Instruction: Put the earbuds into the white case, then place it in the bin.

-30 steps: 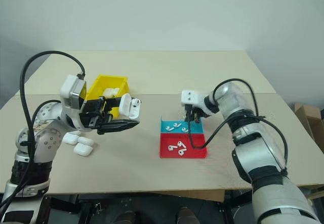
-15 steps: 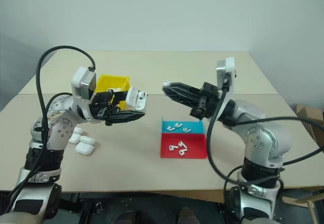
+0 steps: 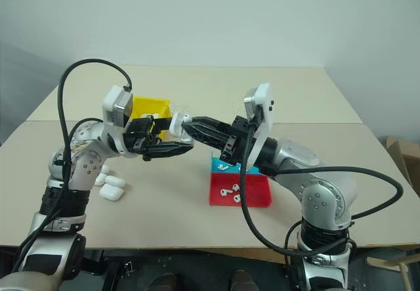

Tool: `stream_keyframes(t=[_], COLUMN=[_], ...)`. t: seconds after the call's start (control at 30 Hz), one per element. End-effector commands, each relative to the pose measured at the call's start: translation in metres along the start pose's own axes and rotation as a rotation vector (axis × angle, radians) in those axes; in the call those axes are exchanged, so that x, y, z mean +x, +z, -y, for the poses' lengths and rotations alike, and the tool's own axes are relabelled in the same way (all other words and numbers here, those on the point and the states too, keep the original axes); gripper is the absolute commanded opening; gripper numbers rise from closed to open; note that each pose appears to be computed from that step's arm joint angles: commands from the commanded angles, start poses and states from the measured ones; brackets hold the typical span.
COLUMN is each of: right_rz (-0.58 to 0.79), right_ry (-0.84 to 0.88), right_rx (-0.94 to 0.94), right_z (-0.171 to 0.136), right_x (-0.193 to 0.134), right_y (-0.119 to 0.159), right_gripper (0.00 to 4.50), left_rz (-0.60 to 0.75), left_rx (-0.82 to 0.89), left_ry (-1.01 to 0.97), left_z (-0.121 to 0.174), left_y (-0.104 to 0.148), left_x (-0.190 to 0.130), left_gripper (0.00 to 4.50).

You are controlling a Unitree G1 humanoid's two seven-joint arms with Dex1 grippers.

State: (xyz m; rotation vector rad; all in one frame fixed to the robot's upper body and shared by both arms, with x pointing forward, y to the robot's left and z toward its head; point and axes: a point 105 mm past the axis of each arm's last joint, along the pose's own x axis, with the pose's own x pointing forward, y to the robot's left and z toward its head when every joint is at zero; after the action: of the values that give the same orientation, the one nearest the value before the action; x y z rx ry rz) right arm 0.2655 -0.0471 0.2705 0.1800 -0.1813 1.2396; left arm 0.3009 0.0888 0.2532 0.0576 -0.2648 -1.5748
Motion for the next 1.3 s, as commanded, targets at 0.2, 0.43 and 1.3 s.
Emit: stream_keyframes(t=[0.2, 0.43, 1.3], right_rz=[-0.012, -0.074, -0.343], right_ry=[0.034, 0.067, 0.127], right_rx=[-0.059, -0.125, -0.434], right_z=[-0.008, -0.012, 0.006], right_x=[0.003, 0.003, -0.014], right_y=[0.0, -0.009, 0.056], right_gripper=[0.62, 0.97, 0.96], left_rz=[0.026, 0.026, 0.026], left_rx=[0.082, 0.087, 0.06], left_ry=[-0.021, -0.014, 0.002], left_z=[0.002, 0.001, -0.015], left_y=[0.018, 0.018, -0.006], left_x=[0.002, 0.002, 0.027], left_gripper=[2.79, 2.79, 2.79])
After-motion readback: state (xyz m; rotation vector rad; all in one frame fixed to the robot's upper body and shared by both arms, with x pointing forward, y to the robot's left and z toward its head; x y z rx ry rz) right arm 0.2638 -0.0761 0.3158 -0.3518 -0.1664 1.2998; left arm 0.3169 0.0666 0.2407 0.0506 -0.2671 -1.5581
